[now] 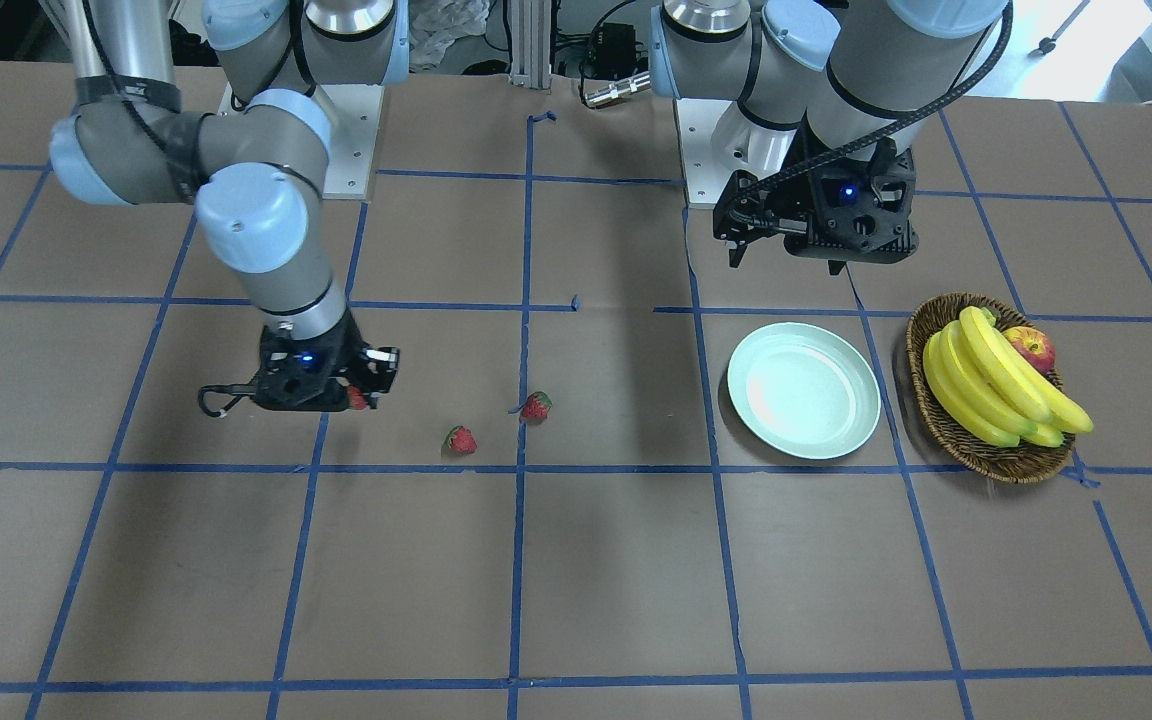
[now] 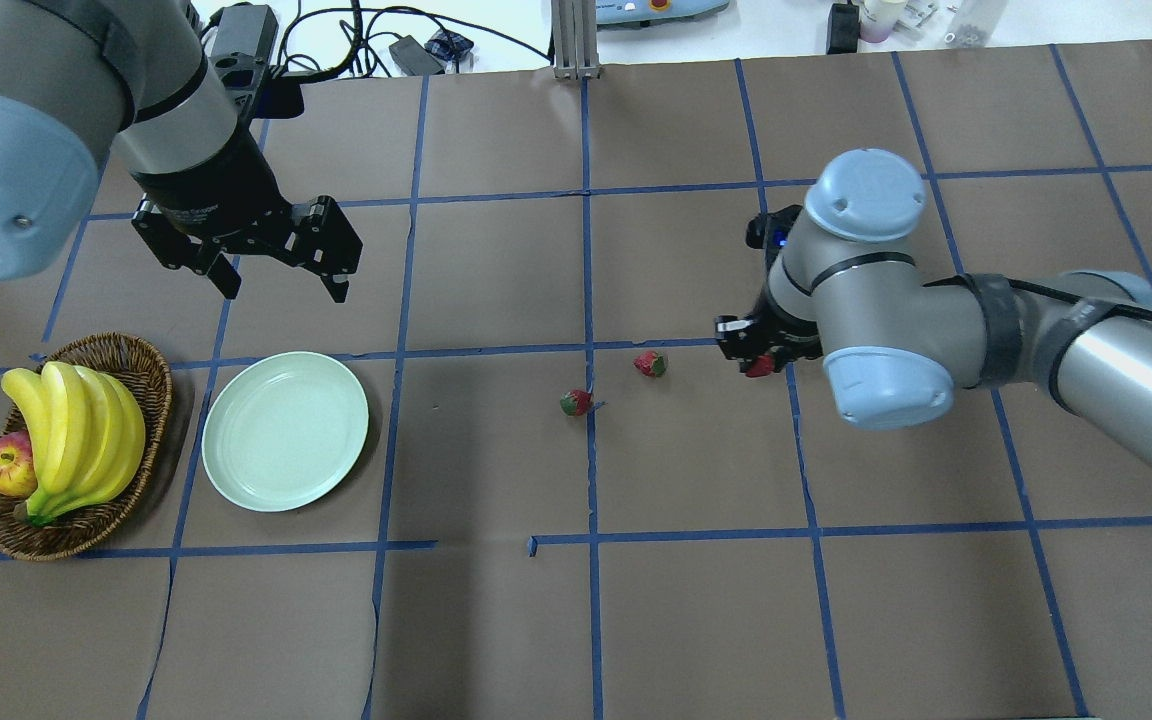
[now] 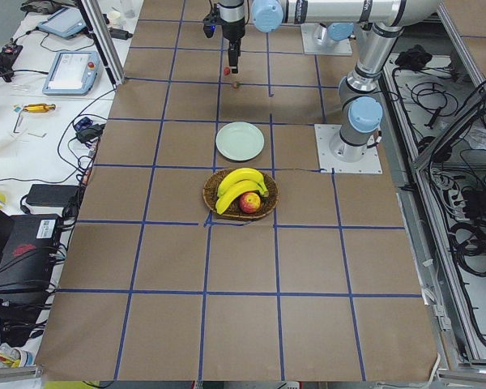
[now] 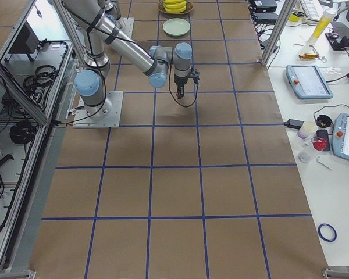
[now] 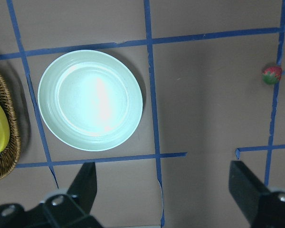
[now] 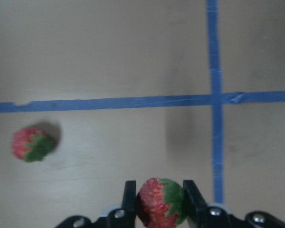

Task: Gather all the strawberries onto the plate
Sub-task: 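Push that strawberry toward the plate with the right gripper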

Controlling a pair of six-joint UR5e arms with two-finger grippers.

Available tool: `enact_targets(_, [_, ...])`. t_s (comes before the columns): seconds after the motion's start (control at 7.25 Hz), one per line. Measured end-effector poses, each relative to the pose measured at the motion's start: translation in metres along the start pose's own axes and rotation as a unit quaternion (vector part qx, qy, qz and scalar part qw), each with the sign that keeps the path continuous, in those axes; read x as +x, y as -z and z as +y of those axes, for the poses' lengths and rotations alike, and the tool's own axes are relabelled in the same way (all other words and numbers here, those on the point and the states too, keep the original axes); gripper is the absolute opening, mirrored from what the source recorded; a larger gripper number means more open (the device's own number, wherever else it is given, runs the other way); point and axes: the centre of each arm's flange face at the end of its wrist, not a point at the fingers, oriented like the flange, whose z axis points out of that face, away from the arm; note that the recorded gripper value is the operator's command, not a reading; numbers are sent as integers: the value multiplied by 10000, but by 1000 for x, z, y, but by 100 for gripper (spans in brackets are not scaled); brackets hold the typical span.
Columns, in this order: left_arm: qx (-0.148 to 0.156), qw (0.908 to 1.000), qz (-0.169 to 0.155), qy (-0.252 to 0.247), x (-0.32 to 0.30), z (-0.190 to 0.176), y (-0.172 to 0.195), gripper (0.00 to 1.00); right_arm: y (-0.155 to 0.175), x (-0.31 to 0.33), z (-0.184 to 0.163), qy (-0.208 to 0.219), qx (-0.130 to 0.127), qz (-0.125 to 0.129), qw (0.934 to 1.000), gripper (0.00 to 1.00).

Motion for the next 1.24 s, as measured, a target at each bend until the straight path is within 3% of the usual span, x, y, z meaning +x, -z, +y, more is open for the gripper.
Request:
enact_targets(0.41, [6,10000,-1,-1,0,1,0,100,1,-168,55,-693,-18,-290,9972,0])
enact_targets(0.83, [5,10000,3,1,0,1,0,100,-44,-234,67,-771,-218,-282,9964,0])
enact_targets(0.97, [8,10000,1,0,0,1,1,100,-55,-239,67,-765,-259,-247,9964,7])
enact_targets(1.1, [11,10000,-2,0,0,2,1,100,-60,-241,65,-757,-262,-227,9965,98])
enact_targets(1.24, [9,10000,-4,-1,0,2,1,100,-61,-241,64,-749,-232,-203,9967,100])
